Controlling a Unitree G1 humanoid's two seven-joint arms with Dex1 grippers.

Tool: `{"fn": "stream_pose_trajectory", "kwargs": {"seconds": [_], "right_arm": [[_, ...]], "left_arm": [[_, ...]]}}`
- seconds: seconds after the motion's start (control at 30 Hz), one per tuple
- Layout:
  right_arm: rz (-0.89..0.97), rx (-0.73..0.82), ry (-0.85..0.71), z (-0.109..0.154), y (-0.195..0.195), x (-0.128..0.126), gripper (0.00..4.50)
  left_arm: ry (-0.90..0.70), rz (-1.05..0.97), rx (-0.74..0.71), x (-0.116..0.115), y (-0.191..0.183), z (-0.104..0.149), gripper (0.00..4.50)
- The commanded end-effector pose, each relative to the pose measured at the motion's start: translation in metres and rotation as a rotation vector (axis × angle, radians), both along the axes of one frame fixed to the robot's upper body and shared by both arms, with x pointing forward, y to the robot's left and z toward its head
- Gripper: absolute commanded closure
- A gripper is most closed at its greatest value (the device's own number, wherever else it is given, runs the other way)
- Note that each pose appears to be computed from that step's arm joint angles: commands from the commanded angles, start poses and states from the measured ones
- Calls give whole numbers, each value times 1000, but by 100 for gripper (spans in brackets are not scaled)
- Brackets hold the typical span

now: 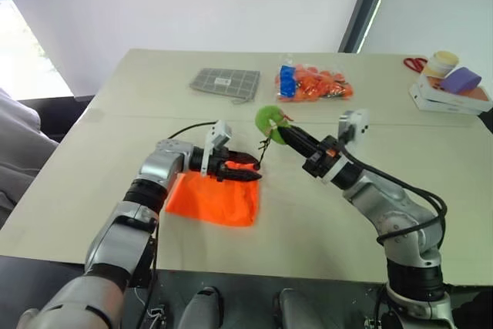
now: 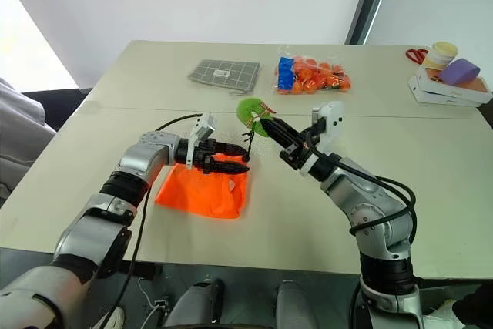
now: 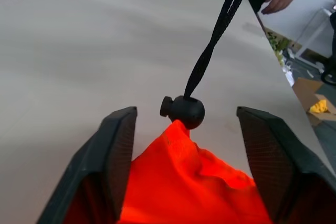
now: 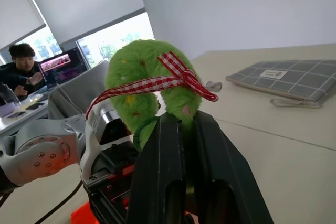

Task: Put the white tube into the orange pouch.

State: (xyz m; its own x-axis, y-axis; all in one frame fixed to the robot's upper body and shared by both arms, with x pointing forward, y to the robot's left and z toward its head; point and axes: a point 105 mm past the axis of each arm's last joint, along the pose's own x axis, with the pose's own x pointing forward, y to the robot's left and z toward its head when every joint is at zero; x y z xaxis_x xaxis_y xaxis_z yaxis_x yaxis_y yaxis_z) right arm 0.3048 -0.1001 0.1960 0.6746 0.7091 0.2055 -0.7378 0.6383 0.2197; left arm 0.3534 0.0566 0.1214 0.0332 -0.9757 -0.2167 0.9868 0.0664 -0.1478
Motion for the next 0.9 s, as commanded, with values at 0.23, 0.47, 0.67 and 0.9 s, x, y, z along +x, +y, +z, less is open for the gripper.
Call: {"fn": "stream_pose_trajectory", "kwargs": {"seconds": [0.23, 0.47, 0.67, 0.9], "right_arm": [[18, 1, -69, 13, 5, -6, 450], [16, 0, -67, 12, 5, -5, 450], [10, -1, -67, 12, 4, -4, 450], [-33, -1, -73, 13, -1, 4, 450]], "left_arm": [[-63, -13, -29, 4, -4, 15, 127], [-61, -22, -40, 2, -4, 17, 154], [-63, -31, -37, 0, -4, 16, 411], [-72, -21, -6, -2, -3, 10, 431]]}}
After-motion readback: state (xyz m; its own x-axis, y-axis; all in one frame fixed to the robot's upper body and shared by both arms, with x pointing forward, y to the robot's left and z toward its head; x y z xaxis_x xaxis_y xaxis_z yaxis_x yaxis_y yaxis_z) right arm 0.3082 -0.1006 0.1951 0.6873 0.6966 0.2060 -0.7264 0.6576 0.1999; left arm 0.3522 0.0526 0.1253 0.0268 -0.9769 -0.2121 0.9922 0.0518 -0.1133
